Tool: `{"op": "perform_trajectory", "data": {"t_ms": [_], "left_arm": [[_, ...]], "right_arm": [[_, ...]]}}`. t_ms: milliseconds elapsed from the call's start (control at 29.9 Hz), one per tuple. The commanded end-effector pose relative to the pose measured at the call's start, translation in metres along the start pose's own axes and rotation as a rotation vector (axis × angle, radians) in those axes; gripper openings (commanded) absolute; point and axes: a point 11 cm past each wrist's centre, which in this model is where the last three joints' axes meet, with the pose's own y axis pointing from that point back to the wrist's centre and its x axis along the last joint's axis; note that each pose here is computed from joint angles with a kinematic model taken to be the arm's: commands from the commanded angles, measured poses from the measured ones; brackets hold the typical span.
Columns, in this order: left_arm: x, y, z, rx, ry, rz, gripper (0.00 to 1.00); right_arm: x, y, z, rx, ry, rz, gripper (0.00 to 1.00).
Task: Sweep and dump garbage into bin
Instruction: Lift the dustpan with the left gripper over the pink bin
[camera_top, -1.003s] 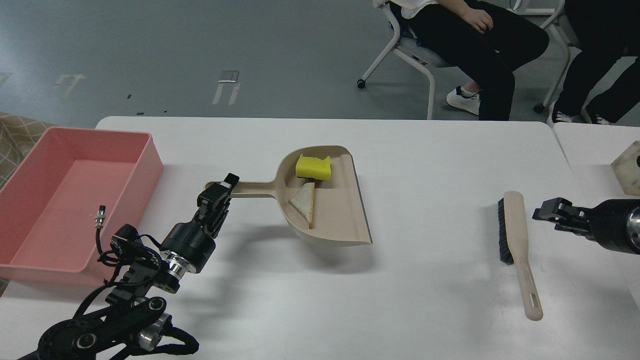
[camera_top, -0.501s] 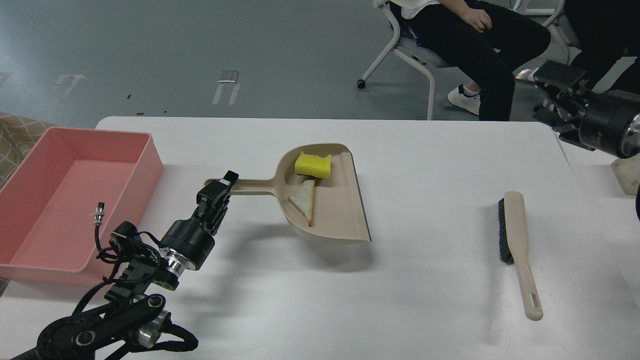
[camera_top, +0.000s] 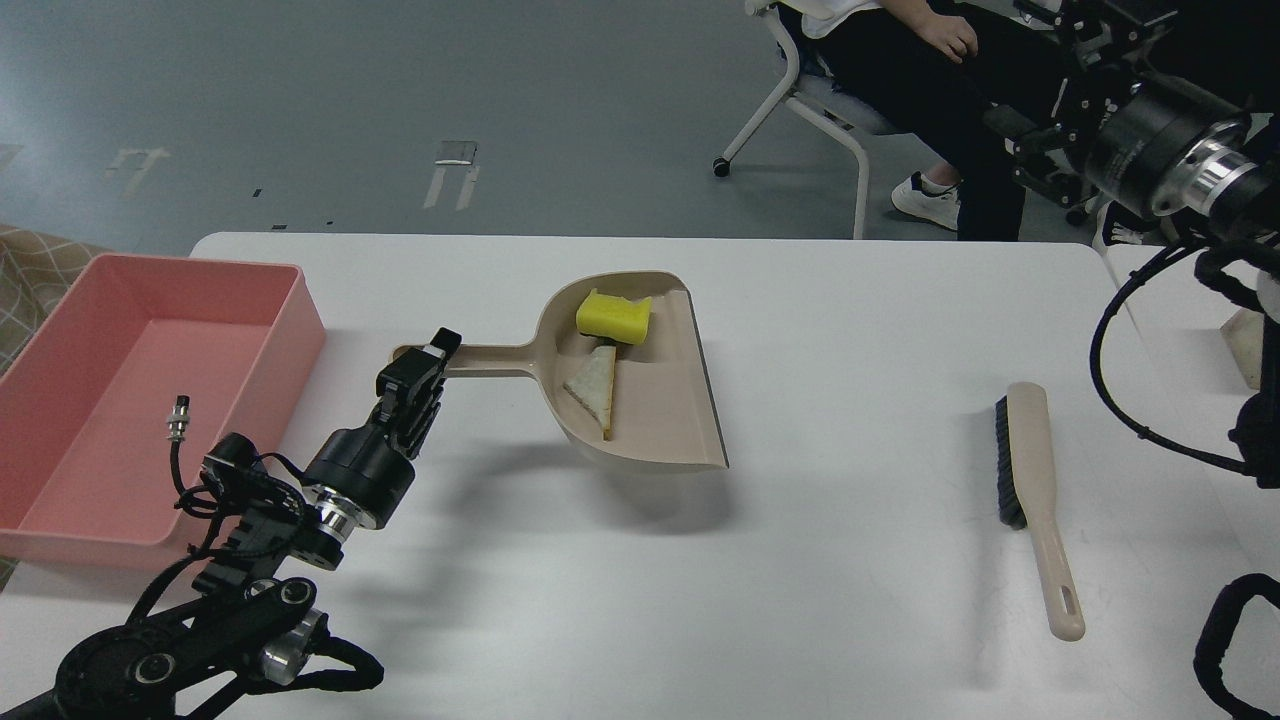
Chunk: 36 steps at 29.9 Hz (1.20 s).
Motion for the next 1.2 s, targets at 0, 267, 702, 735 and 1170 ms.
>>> {"op": "perform_trajectory", "data": {"t_ms": [0,267,702,735,1170], "left_arm": [[0.006,-0.002,0.005,-0.012,0.007,0.016,0.18],[0.015,-0.007,0.021,-0.040,0.103,0.056,0.17],[0.075,-0.005,0.059,-0.101,0.195,0.063,0.17],[0.077,-0.005,0.061,-0.104,0.191,0.058,0.17],[0.144,0.024,0.081,-0.180,0.307,0.178,0.17]], "right_arm": [[-0.001,-0.005,0.009,0.045,-0.050,0.002,1.00],[0.024,-0.005,0.026,0.278,-0.197,0.075,1.00],[0.040,-0.004,0.044,0.284,-0.340,0.233,1.00],[0.040,-0.004,0.044,0.283,-0.341,0.233,1.00],[0.040,-0.002,0.049,0.275,-0.345,0.237,1.00]]}}
